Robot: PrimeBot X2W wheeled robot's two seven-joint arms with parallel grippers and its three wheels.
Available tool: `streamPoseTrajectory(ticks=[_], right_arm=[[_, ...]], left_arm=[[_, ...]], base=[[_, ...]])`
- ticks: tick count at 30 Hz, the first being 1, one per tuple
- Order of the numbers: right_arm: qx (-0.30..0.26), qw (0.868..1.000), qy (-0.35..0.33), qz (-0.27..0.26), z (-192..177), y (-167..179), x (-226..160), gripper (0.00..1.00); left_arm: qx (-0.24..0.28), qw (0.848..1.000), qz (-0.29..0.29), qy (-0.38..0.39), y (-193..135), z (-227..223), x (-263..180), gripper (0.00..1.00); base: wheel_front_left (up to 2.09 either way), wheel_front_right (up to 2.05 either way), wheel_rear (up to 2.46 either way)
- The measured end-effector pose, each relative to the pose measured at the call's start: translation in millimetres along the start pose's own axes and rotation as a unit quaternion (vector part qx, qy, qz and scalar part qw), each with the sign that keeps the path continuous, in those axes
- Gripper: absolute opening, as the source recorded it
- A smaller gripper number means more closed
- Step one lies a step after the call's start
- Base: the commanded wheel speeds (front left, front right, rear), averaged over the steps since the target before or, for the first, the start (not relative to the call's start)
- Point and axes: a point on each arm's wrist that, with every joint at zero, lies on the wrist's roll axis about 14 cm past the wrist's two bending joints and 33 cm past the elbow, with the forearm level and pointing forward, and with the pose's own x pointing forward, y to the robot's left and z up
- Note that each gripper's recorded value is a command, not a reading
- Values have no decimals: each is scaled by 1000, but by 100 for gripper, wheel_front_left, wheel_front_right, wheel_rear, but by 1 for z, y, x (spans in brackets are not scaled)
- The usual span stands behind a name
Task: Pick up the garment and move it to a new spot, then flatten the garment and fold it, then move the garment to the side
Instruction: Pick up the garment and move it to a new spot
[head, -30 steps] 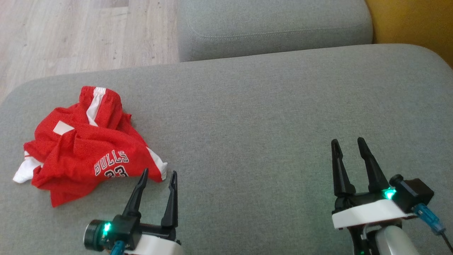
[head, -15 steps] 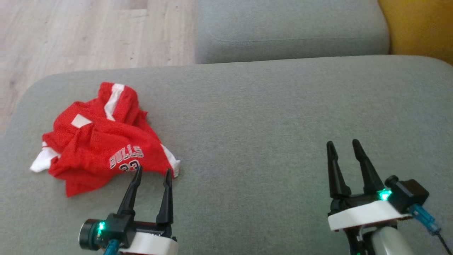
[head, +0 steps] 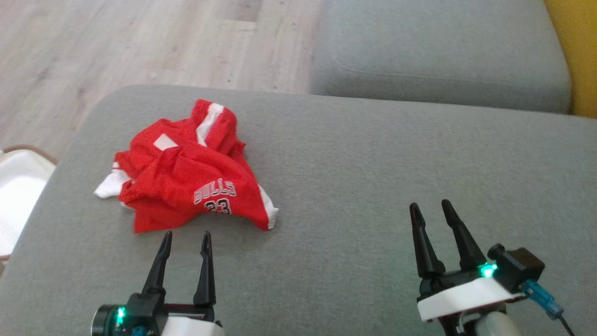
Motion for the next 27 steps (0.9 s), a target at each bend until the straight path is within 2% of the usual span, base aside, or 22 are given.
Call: streamPoseTrajectory(ticks=[9, 17, 22, 27], right_arm=[[4, 998, 19, 58, -11, 36, 8, 100], [13, 998, 28, 62, -18, 39, 10, 100], [20, 998, 37, 46, -25, 27, 11, 100], [22, 999, 33, 16, -26, 3, 21, 100]], left_arm=[[4, 998, 60, -18, 36, 10, -23, 100], [26, 997, 66, -6, 48, 4, -27, 100], [54, 998, 32, 0, 54, 8, 4, 100], [116, 993, -21, 23, 58, 30, 71, 100]], base=[[0, 0, 0], [0, 0, 0], [0, 0, 0], [0, 0, 0]])
